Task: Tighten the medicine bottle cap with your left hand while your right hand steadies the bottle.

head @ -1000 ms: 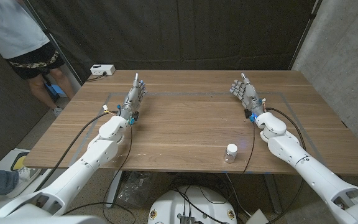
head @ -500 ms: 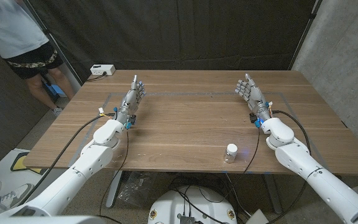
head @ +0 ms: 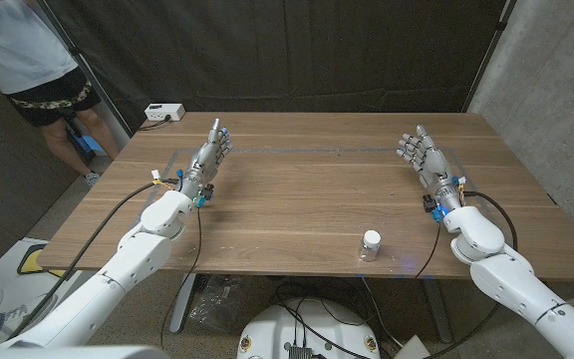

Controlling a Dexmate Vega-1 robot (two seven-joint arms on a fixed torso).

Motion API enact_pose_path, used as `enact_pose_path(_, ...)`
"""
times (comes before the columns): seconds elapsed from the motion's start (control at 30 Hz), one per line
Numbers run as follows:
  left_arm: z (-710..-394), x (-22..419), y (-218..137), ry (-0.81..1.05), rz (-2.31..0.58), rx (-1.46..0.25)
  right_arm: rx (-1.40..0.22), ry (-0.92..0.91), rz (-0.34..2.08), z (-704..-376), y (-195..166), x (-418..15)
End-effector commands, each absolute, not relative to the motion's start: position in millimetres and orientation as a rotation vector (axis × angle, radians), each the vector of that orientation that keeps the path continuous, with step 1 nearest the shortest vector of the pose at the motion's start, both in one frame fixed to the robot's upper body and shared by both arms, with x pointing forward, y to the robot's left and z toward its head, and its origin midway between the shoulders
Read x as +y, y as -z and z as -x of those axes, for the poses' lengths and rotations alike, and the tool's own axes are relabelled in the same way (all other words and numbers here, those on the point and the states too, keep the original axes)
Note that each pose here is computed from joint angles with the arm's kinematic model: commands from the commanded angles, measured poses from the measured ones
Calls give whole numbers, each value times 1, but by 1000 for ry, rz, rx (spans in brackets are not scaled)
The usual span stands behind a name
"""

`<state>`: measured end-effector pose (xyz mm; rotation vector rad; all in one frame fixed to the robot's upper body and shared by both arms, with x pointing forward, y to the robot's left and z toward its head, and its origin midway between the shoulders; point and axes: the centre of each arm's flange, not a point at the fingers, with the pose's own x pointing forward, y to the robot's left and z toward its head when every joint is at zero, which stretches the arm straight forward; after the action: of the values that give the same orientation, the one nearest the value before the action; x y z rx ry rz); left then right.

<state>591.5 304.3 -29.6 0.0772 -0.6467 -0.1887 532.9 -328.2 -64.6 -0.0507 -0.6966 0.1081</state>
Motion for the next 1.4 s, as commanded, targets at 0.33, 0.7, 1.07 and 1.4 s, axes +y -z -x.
enact_pose_path(0.33,-602,312,-5,221,-180,-662,-723,120,117,-442,129,-318)
enact_pose_path(0.7,-588,302,-6,247,-191,-649,-675,87,225,-404,160,-314)
enact_pose_path(1.07,-575,291,-16,205,-207,-716,-707,104,314,-379,180,-318)
enact_pose_path(1.4,-568,283,-17,214,-227,-732,-760,238,430,-359,209,-324)
